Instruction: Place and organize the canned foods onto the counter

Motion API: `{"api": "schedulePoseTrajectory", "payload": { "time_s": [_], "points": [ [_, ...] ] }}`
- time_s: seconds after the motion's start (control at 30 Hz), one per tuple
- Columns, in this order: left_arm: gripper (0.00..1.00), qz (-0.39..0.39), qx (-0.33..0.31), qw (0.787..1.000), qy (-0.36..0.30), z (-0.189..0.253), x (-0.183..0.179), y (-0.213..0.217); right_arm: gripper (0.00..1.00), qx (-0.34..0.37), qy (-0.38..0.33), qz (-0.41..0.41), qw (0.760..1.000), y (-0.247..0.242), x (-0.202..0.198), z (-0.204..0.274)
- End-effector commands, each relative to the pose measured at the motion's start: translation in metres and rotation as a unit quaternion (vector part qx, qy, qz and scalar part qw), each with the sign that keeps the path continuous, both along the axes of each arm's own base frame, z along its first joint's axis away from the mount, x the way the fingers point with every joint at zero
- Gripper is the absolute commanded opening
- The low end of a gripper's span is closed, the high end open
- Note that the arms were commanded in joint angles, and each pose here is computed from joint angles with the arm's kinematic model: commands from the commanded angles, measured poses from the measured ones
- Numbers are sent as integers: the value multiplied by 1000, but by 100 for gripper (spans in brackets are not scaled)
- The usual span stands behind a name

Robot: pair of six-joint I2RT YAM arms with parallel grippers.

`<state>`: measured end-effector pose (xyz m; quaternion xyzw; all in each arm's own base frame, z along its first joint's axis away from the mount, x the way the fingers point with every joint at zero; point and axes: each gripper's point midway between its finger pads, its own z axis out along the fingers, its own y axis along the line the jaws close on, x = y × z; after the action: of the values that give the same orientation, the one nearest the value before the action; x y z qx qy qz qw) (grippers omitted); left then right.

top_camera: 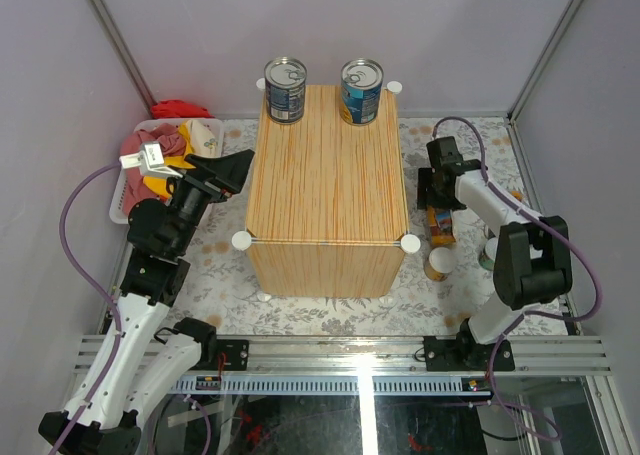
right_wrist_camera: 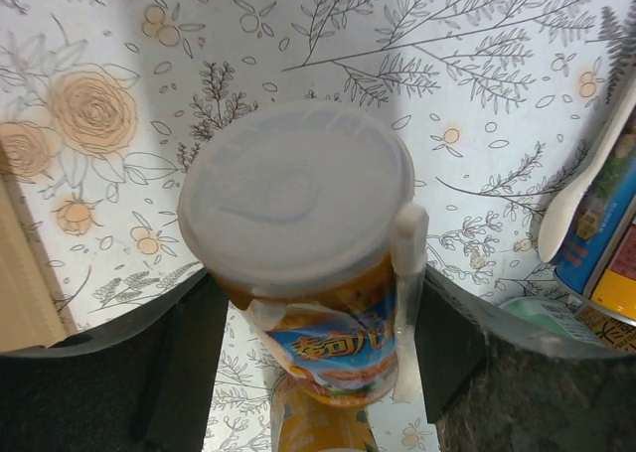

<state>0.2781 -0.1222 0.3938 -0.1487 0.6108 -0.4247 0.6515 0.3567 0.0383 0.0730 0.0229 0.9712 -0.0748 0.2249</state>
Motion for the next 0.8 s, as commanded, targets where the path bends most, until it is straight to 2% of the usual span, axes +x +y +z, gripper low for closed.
{"api": "schedulePoseTrajectory", "payload": {
  "time_s": [0.0, 0.33, 0.63, 0.77],
  "points": [
    [96, 11, -8, 1000, -16, 15, -3, 6, 0, 22, -135, -16, 990, 3, 30, 60],
    [96, 9, -10, 1000, -15, 14, -2, 5, 0, 49, -250, -22, 967, 4, 40, 97],
    [96, 7, -12, 1000, -11, 9, 0, 4, 0, 60, -302, -34, 951, 1, 29, 101],
    [96, 7, -13, 1000, -10, 8, -1, 4, 4, 77, -334, -45, 938, 0, 22, 106]
  ]
}}
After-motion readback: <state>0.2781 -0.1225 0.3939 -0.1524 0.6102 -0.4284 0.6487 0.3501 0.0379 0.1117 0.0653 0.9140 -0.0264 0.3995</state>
